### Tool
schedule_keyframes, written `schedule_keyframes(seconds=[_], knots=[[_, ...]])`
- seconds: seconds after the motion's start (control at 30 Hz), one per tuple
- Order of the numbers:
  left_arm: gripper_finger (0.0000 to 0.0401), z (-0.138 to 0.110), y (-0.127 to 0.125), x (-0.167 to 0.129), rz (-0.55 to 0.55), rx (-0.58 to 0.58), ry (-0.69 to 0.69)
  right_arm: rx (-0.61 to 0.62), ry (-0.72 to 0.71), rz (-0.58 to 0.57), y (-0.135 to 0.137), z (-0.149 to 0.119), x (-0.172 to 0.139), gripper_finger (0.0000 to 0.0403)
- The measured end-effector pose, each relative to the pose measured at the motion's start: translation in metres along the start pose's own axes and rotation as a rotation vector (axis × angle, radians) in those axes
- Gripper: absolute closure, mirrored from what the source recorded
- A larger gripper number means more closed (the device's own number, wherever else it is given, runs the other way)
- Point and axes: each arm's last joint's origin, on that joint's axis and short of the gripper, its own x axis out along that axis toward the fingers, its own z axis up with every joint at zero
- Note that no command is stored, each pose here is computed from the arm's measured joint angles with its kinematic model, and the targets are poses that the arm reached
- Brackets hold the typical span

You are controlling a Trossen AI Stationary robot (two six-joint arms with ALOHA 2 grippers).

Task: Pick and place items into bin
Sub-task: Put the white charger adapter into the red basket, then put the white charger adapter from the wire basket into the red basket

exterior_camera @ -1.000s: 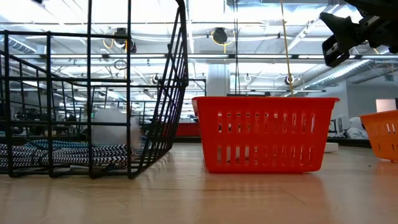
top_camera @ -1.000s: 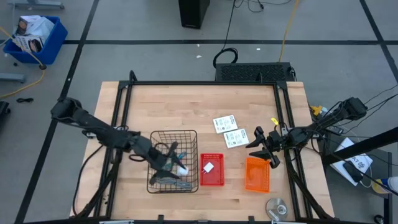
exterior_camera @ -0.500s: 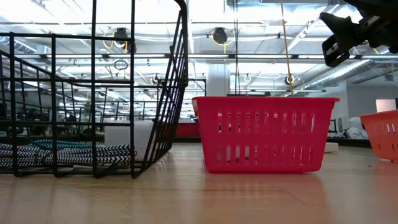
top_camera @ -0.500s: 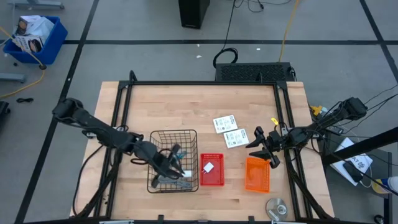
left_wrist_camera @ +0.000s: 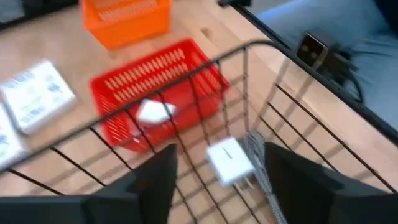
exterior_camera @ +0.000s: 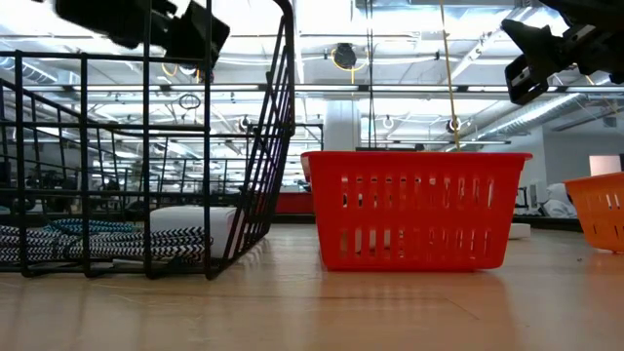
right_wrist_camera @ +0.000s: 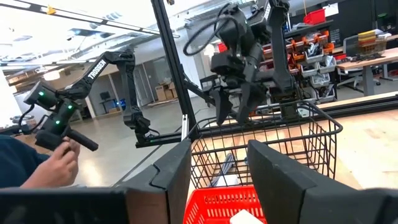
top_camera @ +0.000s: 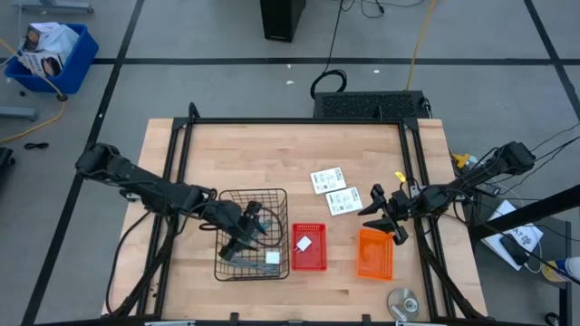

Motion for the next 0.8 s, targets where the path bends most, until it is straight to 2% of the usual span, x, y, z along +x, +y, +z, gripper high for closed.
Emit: schedule_keyframes(seconds=[0.1,0.23,0.3,0.53,0.8], knots=[[0.0099,-0.003,0.002,0.003,-0.046,-0.040,0.015,0.000,0.000,0.000,0.000,0.000,0.000,0.0250],[0.0026,-0.004,0.003,0.007,-0.049,-0.067,0.015,0.000,0.000,0.000,0.000,0.000,0.000,0.0250],[0.0008,-0.007,0.004,0.014,-0.049,-0.066,0.038,0.000,0.001,0.000,0.000,0.000,0.000,0.0250],[0.0033,-0.024,0.005,0.046,-0.064,-0.109,0.123,0.000,0.002,0.000,0.000,0.000,0.000,0.0250],[0.0019,-0.035,0.007,0.073,-0.037,-0.173,0.133,0.000,0.002,0.000,0.000,0.000,0.000,0.0250]])
